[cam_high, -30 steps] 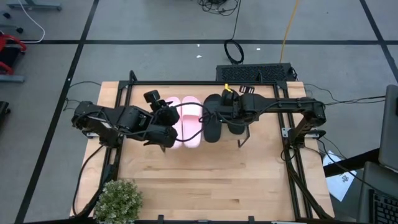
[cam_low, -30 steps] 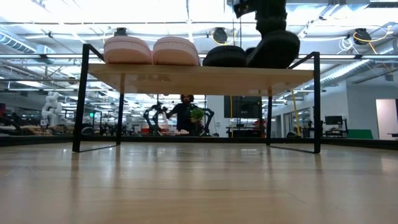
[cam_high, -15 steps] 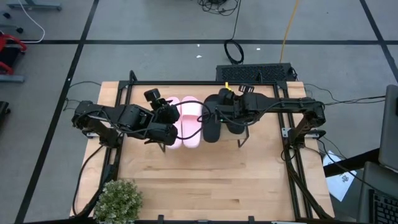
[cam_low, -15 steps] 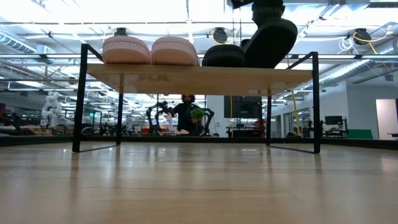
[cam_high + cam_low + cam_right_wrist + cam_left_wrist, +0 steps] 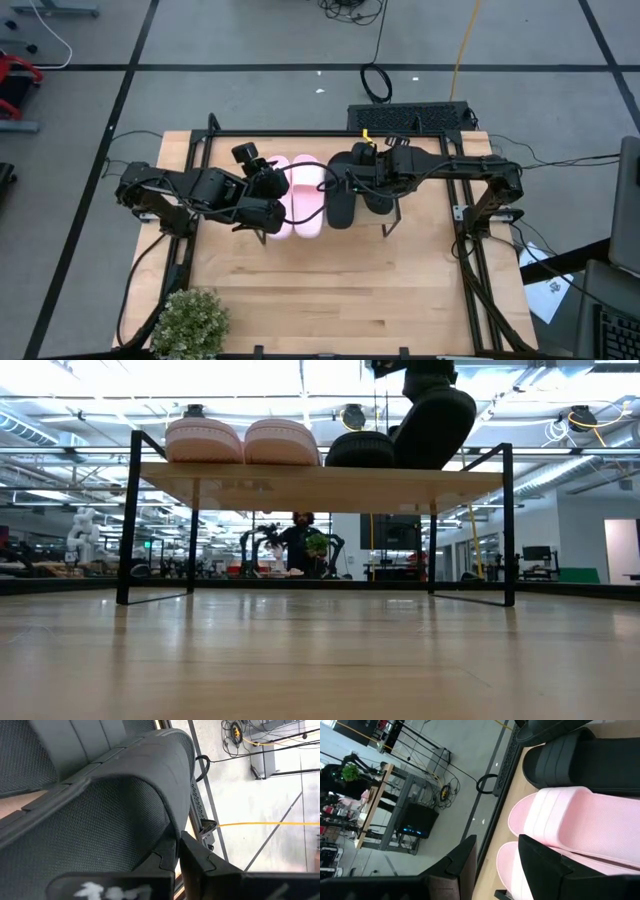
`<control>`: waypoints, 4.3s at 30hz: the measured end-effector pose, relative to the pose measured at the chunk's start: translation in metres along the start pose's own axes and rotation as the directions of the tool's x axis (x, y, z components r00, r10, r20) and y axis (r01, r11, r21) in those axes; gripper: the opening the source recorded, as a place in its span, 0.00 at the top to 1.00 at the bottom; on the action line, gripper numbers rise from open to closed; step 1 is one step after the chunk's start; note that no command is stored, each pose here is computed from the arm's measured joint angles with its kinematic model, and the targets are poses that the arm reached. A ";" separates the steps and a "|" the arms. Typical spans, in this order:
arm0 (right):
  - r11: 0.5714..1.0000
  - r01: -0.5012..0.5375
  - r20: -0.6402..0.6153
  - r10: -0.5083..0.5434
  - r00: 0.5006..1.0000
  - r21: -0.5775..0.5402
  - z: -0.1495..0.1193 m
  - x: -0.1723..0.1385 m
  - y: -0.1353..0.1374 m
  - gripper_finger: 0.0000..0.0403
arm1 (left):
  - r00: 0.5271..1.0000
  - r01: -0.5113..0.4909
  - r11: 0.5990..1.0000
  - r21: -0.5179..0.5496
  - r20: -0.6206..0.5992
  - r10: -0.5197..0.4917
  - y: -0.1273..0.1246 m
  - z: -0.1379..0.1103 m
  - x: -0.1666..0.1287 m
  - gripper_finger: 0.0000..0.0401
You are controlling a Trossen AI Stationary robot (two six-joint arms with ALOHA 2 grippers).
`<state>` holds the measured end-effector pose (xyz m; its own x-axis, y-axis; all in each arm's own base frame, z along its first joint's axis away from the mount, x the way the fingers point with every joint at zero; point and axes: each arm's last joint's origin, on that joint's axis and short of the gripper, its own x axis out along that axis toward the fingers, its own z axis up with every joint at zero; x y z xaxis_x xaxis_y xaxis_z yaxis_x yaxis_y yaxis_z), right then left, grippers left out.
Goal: Pick and place slides into the shelf
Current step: Put the black slipper on the shelf
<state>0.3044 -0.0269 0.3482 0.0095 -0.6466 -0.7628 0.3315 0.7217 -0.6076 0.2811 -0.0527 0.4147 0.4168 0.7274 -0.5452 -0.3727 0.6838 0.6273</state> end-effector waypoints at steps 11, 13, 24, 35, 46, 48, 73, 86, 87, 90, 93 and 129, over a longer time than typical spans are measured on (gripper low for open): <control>0.999 0.035 0.011 -0.035 0.999 0.011 0.000 0.000 -0.001 1.00 | 1.000 0.000 1.000 0.000 0.000 0.000 0.000 0.000 0.000 0.62; 0.999 0.052 0.022 -0.052 0.998 0.010 0.000 -0.002 0.001 1.00 | 1.000 0.000 1.000 0.000 0.000 0.000 0.000 0.000 0.000 0.62; 0.998 0.061 0.014 -0.061 0.998 0.001 0.001 0.001 0.000 1.00 | 1.000 0.004 1.000 0.008 0.000 -0.004 0.000 0.000 0.000 0.62; 0.998 0.068 0.000 -0.068 0.998 0.004 0.003 0.006 -0.004 1.00 | 1.000 0.005 1.000 0.012 -0.001 -0.005 0.000 0.000 0.000 0.62; 0.998 0.057 -0.119 -0.060 0.991 -0.036 -0.010 0.034 0.020 1.00 | 1.000 0.006 1.000 0.013 0.000 -0.006 0.000 0.000 0.000 0.62; 0.997 0.061 -0.129 -0.065 0.990 -0.035 -0.012 0.036 0.021 1.00 | 1.000 0.006 1.000 0.012 0.000 -0.006 0.000 0.000 0.000 0.62; 0.996 -0.057 -0.037 0.055 0.998 -0.071 -0.002 0.004 0.016 1.00 | 1.000 0.006 1.000 0.013 0.002 -0.006 0.000 0.000 0.000 0.62; 0.992 -0.116 -0.088 0.113 0.990 -0.039 -0.003 0.012 0.014 1.00 | 1.000 0.006 1.000 0.013 0.002 -0.006 0.000 0.001 0.000 0.62; 0.991 -0.127 -0.095 0.123 0.988 -0.032 -0.003 0.013 0.012 1.00 | 1.000 0.006 1.000 0.013 0.002 -0.006 0.000 0.001 0.000 0.62; 0.991 -0.134 -0.107 0.130 0.986 -0.026 -0.001 0.017 0.008 1.00 | 1.000 0.006 1.000 0.012 0.003 -0.006 0.000 0.001 0.000 0.62; 0.990 -0.134 -0.114 0.129 0.985 -0.034 -0.001 0.020 0.004 1.00 | 1.000 0.007 1.000 0.003 0.010 -0.007 -0.001 0.002 0.000 0.62; 0.944 -0.329 -0.087 0.329 0.940 0.017 -0.017 -0.006 0.002 0.83 | 1.000 -0.010 1.000 -0.002 0.021 0.010 0.007 0.009 0.012 0.62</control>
<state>0.2887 -0.0175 0.3481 0.0357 -0.3489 -0.9365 0.3259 0.8899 -0.3191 0.2908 -0.0399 0.4178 0.4303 0.7329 -0.5270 -0.3787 0.6765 0.6316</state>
